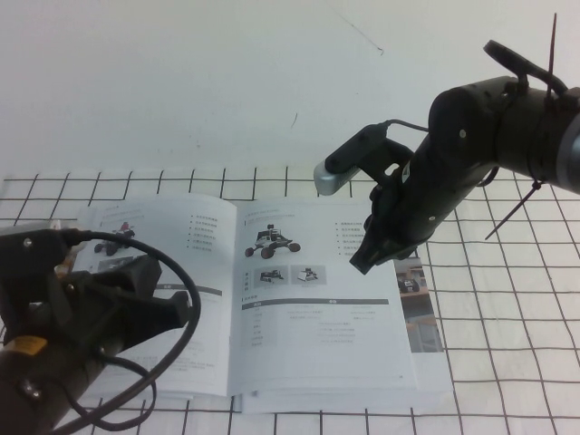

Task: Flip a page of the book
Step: Open the closed book

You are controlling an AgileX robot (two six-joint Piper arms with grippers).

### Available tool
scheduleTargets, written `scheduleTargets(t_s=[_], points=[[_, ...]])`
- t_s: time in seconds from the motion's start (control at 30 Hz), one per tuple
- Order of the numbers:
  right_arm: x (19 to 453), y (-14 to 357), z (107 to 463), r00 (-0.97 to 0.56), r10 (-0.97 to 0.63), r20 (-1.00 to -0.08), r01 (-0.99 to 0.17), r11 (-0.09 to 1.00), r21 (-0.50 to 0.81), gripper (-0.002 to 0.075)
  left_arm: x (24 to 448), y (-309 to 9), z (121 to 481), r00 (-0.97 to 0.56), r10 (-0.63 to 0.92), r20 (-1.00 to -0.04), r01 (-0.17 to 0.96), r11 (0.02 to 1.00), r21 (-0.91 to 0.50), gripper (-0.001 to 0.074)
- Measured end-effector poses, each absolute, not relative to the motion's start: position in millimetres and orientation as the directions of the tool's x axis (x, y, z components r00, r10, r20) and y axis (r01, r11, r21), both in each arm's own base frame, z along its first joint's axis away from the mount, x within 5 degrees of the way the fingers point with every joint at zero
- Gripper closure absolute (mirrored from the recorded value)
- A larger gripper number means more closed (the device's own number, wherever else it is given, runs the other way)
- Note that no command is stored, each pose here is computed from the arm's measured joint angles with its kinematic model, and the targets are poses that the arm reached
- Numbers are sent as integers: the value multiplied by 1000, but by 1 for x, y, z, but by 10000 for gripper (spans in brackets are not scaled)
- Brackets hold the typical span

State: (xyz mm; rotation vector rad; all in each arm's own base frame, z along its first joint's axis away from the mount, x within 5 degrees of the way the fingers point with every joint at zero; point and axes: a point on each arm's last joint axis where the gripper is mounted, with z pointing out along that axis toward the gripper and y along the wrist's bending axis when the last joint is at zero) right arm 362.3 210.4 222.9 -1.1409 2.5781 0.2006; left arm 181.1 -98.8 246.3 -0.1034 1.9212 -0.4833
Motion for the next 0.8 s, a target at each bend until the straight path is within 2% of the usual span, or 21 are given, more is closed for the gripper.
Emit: scheduleTargets(t_s=[0.47, 0.63, 0.8], points=[[366, 210, 224, -613, -702, -362, -743, 668, -38, 726, 182, -94, 252, -338, -312, -888, 129, 919, -373, 737], [368, 199, 235, -578, -740, -343, -741, 652, -159, 726, 170, -97, 258, -400, -300, -866, 209, 890, -405, 737], [358, 180, 282, -539, -759, -365, -692, 646, -322, 726, 150, -98, 263, -511, -265, -818, 311, 830, -463, 737]])
